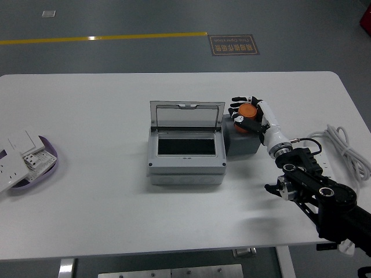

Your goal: Pick up the cylinder from the cube,place it in the box,flap close box

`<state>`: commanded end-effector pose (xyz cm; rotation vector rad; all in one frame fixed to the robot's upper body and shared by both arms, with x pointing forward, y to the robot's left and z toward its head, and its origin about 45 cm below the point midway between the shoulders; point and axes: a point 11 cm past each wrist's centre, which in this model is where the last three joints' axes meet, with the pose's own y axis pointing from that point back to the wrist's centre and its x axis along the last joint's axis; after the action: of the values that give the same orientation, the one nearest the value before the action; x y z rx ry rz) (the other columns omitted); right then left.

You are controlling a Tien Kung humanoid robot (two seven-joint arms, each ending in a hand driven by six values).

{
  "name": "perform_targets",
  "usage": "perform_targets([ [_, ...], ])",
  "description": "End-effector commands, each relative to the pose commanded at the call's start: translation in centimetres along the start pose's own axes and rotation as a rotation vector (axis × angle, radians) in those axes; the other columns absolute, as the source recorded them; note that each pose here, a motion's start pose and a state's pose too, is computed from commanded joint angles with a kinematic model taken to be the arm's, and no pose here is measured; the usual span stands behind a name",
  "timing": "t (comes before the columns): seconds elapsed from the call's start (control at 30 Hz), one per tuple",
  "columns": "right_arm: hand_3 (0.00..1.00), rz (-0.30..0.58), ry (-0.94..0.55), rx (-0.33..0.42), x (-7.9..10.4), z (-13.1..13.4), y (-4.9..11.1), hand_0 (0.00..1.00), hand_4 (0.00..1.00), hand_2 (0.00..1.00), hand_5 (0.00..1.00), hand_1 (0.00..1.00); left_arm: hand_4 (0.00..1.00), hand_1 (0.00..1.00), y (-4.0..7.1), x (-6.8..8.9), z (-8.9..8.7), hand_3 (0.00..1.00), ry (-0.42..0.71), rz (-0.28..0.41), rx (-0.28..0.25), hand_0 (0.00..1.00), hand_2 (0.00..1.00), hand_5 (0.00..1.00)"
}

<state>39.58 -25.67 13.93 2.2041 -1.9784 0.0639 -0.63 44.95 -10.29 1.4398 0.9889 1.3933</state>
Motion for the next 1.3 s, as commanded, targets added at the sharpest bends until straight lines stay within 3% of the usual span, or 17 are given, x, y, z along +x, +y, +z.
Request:
perform_targets([
  [0.2,0.494,0.003,0.005,-0.003,0.0,0.0,0.0,0.616,0.076,0.483,0.002,0.559,0.698,0.628,0.0,0.1,0.1,0.637,0.000,0.001,-0.002,0.593,0.619,0.220],
  [0.23,0.429,0.003,0.007,-0.003,0.0,0.0,0.0,0.507,0.002,0.441,0.002,0.507,0.699,0.628,0.0,0.1,0.1,0.637,0.001,0.001,-0.002,0.593,0.619,0.219],
  [0.4,0.429,0.009,0.005,0.004,-0.1,-0.2,0.1,0.507,0.002,0.441,0.002,0.507,0.699,0.628,0.0,0.0,0.2,0.637,0.003,0.000,-0.004,0.593,0.619,0.219],
  [0.43,0.342,0.012,0.004,0.007,-0.1,-0.2,0.1,0.446,0.002,0.402,0.002,0.456,0.699,0.628,0.0,0.0,0.2,0.638,0.003,0.000,-0.004,0.593,0.619,0.218],
  [0.6,0.342,0.057,-0.024,0.064,0.4,-1.6,0.1,0.446,0.002,0.402,0.002,0.456,0.699,0.628,0.0,0.0,0.0,0.638,0.005,0.000,-0.002,0.593,0.619,0.218],
  [0.63,0.244,0.066,-0.028,0.077,0.5,-2.0,0.2,0.437,0.002,0.348,0.002,0.403,0.699,0.628,0.0,0.0,0.0,0.638,0.005,0.000,-0.001,0.593,0.619,0.216],
  [0.87,0.216,0.137,-0.029,0.184,2.1,-5.6,1.0,0.422,0.002,0.317,0.002,0.373,0.699,0.628,0.0,-0.2,-0.2,0.637,0.008,-0.003,0.002,0.593,0.619,0.215],
  [0.97,0.216,0.144,0.013,0.214,2.0,-6.8,1.7,0.422,0.002,0.317,0.002,0.373,0.699,0.628,0.0,-0.3,-0.2,0.637,0.009,-0.004,0.003,0.593,0.619,0.215],
  [1.0,0.216,0.135,0.028,0.220,1.7,-7.2,2.0,0.422,0.002,0.317,0.002,0.373,0.699,0.628,0.0,-0.3,-0.2,0.637,0.009,-0.005,0.003,0.593,0.619,0.215],
  [1.03,0.195,0.115,0.046,0.228,1.1,-7.7,2.2,0.281,0.002,0.258,0.002,0.276,0.699,0.628,0.0,-0.3,-0.3,0.638,0.009,-0.005,0.004,0.593,0.619,0.216],
  [1.2,0.195,-0.117,0.157,0.255,-4.6,-10.0,3.4,0.281,0.002,0.258,0.002,0.276,0.699,0.628,0.0,-0.3,-0.3,0.638,0.007,-0.003,0.005,0.593,0.619,0.216],
  [1.23,0.186,-0.169,0.188,0.259,-6.0,-10.5,3.7,0.101,0.002,0.231,0.002,0.194,0.699,0.628,0.0,-0.3,-0.3,0.638,0.007,-0.003,0.004,0.593,0.619,0.216],
  [1.3,0.186,-0.274,0.253,0.273,-8.7,-11.7,4.3,0.101,0.002,0.231,0.002,0.194,0.699,0.628,0.0,-0.2,-0.2,0.638,0.007,-0.002,0.004,0.593,0.619,0.216],
])
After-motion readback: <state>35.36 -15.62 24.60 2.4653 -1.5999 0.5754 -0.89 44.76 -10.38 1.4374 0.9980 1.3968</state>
